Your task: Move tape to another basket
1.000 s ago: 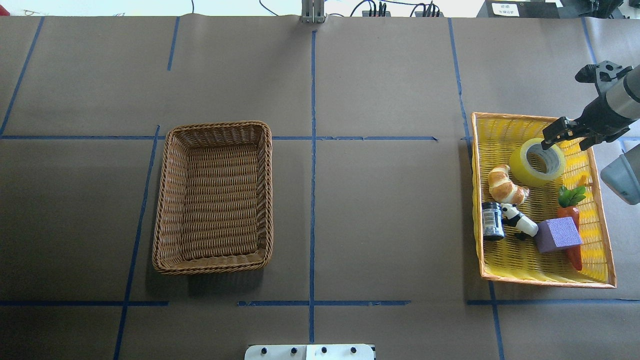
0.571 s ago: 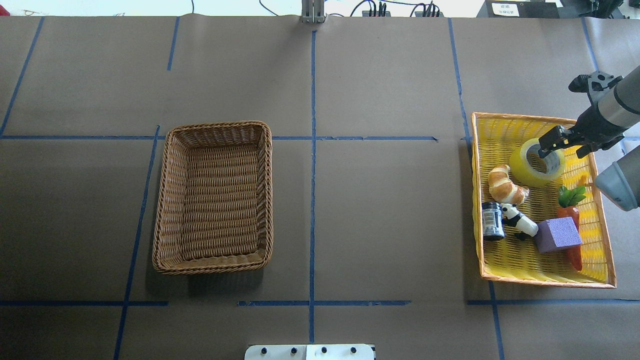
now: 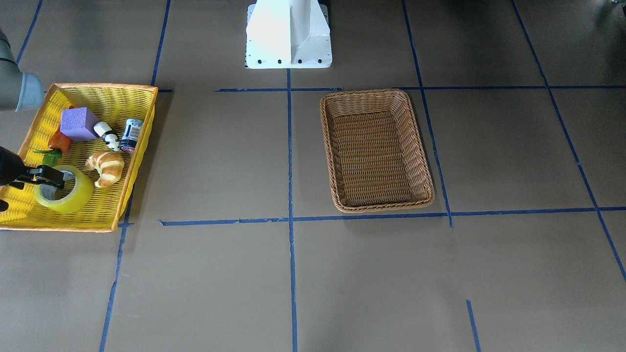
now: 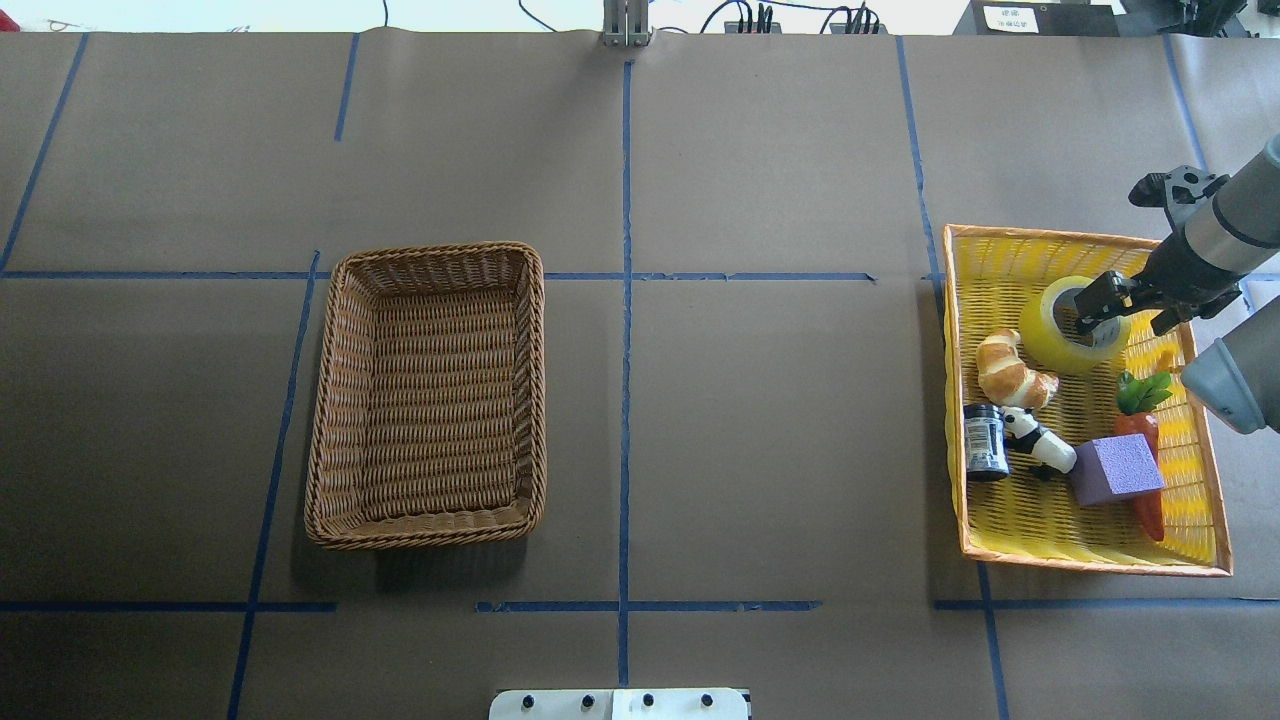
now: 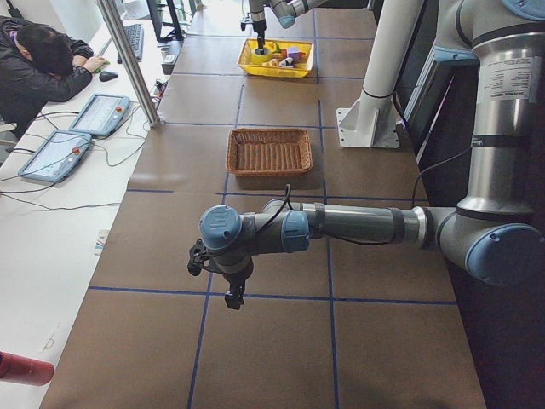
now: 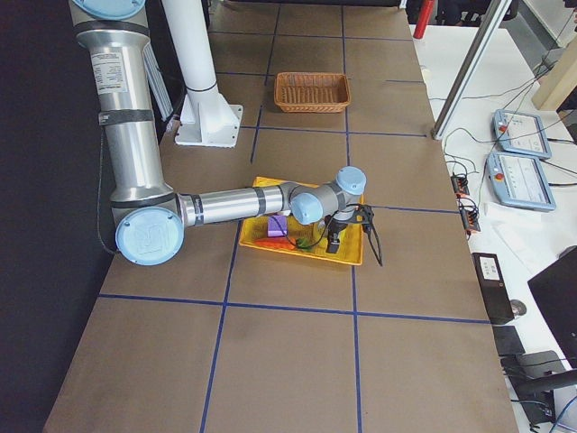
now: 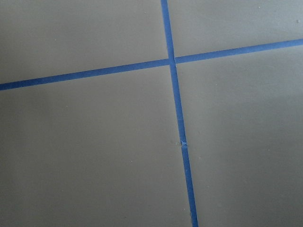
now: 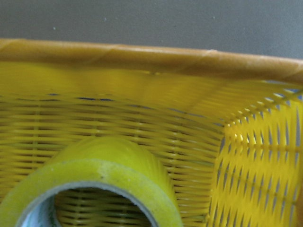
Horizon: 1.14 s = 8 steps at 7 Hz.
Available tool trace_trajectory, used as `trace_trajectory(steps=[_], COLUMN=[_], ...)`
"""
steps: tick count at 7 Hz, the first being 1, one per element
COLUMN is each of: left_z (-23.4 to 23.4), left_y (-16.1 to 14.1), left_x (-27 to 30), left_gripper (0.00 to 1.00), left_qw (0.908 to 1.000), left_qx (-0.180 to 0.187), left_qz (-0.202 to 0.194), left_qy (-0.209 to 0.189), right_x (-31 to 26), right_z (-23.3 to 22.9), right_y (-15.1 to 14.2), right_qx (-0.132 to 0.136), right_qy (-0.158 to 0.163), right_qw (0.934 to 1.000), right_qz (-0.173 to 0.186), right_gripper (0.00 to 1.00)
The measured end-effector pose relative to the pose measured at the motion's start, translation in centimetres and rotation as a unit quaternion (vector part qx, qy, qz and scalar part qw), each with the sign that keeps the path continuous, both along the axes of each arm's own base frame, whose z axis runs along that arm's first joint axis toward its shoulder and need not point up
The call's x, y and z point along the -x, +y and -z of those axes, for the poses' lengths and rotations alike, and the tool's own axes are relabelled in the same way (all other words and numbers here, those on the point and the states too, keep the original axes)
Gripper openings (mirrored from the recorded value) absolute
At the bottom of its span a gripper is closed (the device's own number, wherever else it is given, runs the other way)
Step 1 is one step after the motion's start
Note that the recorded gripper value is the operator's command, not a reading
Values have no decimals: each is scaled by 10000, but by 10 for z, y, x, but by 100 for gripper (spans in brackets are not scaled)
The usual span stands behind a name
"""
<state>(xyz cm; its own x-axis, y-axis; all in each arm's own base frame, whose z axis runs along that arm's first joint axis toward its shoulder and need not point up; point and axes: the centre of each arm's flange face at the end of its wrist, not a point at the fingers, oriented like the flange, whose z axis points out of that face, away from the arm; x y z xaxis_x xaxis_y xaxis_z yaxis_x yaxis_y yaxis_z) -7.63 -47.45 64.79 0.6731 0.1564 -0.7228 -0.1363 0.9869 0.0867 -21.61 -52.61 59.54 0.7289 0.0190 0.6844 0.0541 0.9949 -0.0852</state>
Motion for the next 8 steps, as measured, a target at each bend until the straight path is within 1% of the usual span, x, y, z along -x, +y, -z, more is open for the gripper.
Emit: trace_trajectory(steps=[1,3,4,6,7,8], left_z=[0,-1,-1,4,8,14], left_y=[0,1,2,5,7,10], left_x=[0,0,0,0,0,0], left_gripper=[100,100,100,100,100,100], left_qw=[10000,10000,10000,10000,10000,9999], left_qx=[2,9,18,-29,-73,-127], left_qz=[1,6,7,8,8,10], left_qy=[3,5,5,4,1,-4], right_x=[2,6,6,5,0,-14], right_z=[-1,-1,0,4,9,21], right_y=[0,0,0,-1,-4,-8], right_qx=[10,1,-13,-87,-148,-248], right_qy=[3,10,8,47,48,8], right_qw=[10000,10000,10000,9999,9999,9995], right_qz=[19,43,46,19,-38,-170], right_gripper=[59,15,0,0,0,0])
